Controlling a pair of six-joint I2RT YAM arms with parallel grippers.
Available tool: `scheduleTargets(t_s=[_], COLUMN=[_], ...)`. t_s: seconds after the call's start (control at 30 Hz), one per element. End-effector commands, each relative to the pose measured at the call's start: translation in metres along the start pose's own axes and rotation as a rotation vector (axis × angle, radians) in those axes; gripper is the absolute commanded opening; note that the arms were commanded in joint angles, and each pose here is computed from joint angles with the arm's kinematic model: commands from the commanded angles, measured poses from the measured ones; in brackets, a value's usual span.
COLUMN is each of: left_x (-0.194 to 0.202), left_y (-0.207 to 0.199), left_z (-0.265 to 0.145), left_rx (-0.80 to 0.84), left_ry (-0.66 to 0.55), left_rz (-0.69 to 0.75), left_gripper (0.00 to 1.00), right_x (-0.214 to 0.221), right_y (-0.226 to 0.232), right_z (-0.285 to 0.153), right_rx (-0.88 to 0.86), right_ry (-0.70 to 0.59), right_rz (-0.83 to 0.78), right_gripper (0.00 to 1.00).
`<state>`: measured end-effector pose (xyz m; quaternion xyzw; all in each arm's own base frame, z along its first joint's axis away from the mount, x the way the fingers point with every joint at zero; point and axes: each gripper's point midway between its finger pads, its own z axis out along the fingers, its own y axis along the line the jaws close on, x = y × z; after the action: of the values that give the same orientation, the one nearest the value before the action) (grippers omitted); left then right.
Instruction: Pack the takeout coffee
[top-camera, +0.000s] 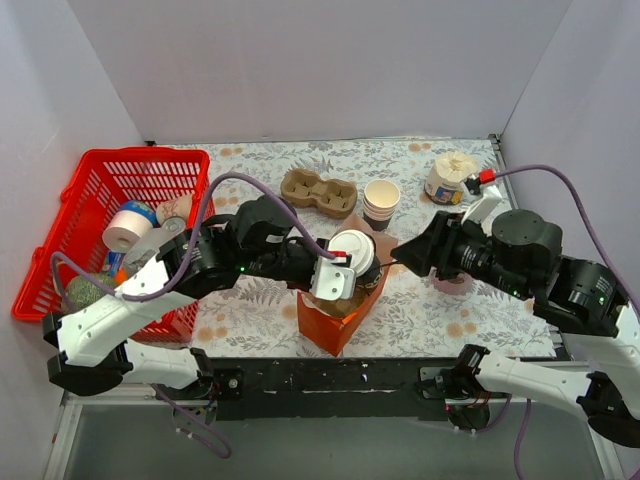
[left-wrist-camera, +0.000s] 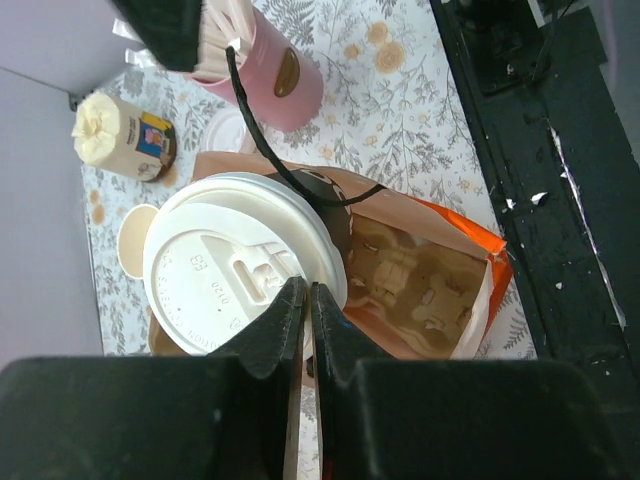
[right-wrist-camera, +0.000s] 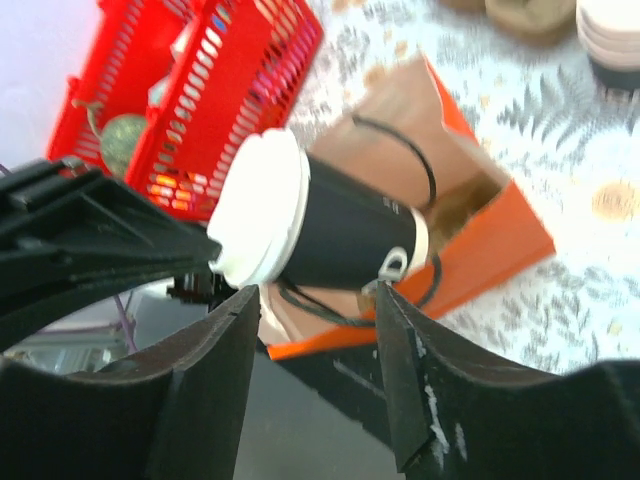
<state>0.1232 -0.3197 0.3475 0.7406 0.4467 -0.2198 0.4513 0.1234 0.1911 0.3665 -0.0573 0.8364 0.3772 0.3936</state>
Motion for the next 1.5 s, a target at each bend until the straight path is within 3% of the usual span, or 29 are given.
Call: scheduleTargets(t_s=[0.0,0.17,0.33,0.37,0.5,0.57,0.67,0.9,1.1,1.47], left_x=[-0.017,-0.023,-0.031,-0.032,-0.039,-0.045,-0.046,-0.034,-0.034,-0.033], left_y=[-0.002,0.001,0.023,0.026,0.041,0.041,0.038,0.033,0.026,0.010], left_z=[-0.013,-0.026,-0.056,-0.061,-0.090,-0.107,-0.115,-0.106,-0.099,-0.090], left_rx=[0.011,-0.019,-0.164,-0.187,-0.303,-0.328,-0.335,-0.314,-0.272,-0.168], left_ry=[-0.054,-0.069,-0.068,-0.068,-0.073,-0.092,-0.102,-0.070,-0.077,-0.081], left_rz=[0.021,0.034,0.047,0.050,0.085,0.096,0.108,0.093,0.088,0.102], left_gripper=[0.00,0.00,0.00,0.00,0.00,0.00,0.00,0.00,0.00,0.00], right_x=[-0.058,-0.075,-0.078,-0.064,-0.053,-0.053,-0.045,-0.030,-0.008,-0.029], right_y=[0.031,0.027,0.006,0.004,-0.017,-0.009,-0.021,0.002,-0.007,0.052], right_z=[0.005,0.033,0.064,0.074,0.098,0.098,0.101,0.097,0.095,0.088], right_rx=[-0.049,0.092,0.153,0.117,0.018,-0.072,-0.047,-0.198,-0.170,-0.485], right_ry=[-0.188,-0.166,-0.077,-0.002,0.092,0.098,0.128,0.213,0.311,0.313], right_rz=[-0.067,-0.099,-0.083,-0.068,-0.015,0.003,0.016,0.035,0.077,0.119], right_gripper=[0.61,0.65,0.65,0.65,0.65,0.63,0.62,0.59,0.58,0.55])
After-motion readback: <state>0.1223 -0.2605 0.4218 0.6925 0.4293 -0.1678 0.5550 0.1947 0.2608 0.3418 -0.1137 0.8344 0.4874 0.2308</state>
